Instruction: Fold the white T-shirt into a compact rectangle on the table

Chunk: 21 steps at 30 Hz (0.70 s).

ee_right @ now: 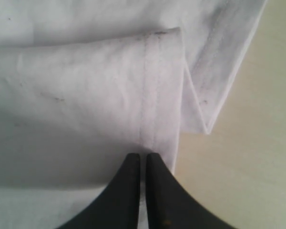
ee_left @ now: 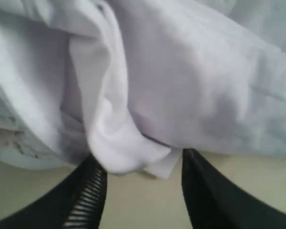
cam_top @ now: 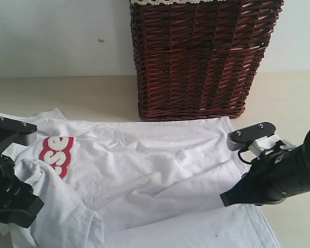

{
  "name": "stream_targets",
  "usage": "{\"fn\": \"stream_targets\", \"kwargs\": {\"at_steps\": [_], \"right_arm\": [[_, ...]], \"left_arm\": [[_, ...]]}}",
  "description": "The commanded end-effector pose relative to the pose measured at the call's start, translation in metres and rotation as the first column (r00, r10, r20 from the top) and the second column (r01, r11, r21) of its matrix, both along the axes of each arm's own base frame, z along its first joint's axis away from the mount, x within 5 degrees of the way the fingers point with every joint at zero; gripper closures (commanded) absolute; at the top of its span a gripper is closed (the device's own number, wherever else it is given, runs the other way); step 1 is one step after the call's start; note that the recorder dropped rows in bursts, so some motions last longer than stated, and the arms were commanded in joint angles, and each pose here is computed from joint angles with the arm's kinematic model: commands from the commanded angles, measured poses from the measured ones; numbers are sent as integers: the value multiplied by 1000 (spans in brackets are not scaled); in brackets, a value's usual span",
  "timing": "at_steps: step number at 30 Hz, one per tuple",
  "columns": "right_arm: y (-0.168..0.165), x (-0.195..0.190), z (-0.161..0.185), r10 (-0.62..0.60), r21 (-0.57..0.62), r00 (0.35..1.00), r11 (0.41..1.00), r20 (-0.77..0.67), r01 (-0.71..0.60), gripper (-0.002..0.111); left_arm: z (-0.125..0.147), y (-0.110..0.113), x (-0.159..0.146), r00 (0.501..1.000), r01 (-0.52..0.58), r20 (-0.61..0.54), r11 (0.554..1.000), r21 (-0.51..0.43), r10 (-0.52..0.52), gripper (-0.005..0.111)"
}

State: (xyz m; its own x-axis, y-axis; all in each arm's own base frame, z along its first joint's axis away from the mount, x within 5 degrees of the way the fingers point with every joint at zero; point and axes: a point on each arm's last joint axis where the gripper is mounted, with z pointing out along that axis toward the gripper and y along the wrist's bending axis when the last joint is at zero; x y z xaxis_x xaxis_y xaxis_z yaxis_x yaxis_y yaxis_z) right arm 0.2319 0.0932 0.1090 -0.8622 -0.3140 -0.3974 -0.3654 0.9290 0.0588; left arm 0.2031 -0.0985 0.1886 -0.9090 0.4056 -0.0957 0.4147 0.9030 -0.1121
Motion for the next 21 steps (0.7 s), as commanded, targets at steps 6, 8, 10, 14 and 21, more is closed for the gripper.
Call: {"fn": "stream_targets", "kwargs": {"at_steps": [6,8,10,14,21], "right_arm": [[-2,0,2,-1,0,1000,1000,5,1,101],[-2,-1,2,-2,2,1000,1000,0,2,101],[-2,-1,2,-1,2,1000,1000,-4,1,101],[-2,-1,1,3,1,1000,1000,-8,-3,101],[-2,-1,2,1,1,1000,1000,-3,-1,101]], "left_arm": [[9,-11,-32,995,101,-1,994,-36,-101,58],[-5,0,-32,999,26,21,997,67,-27,58],[-10,2,-29,1000,10,21,995,101,-12,58],[-16,-6,-22,999,8,52,999,33,-9,58],[-54,-16,-10,998,54,-32,998,40,-52,58]]}}
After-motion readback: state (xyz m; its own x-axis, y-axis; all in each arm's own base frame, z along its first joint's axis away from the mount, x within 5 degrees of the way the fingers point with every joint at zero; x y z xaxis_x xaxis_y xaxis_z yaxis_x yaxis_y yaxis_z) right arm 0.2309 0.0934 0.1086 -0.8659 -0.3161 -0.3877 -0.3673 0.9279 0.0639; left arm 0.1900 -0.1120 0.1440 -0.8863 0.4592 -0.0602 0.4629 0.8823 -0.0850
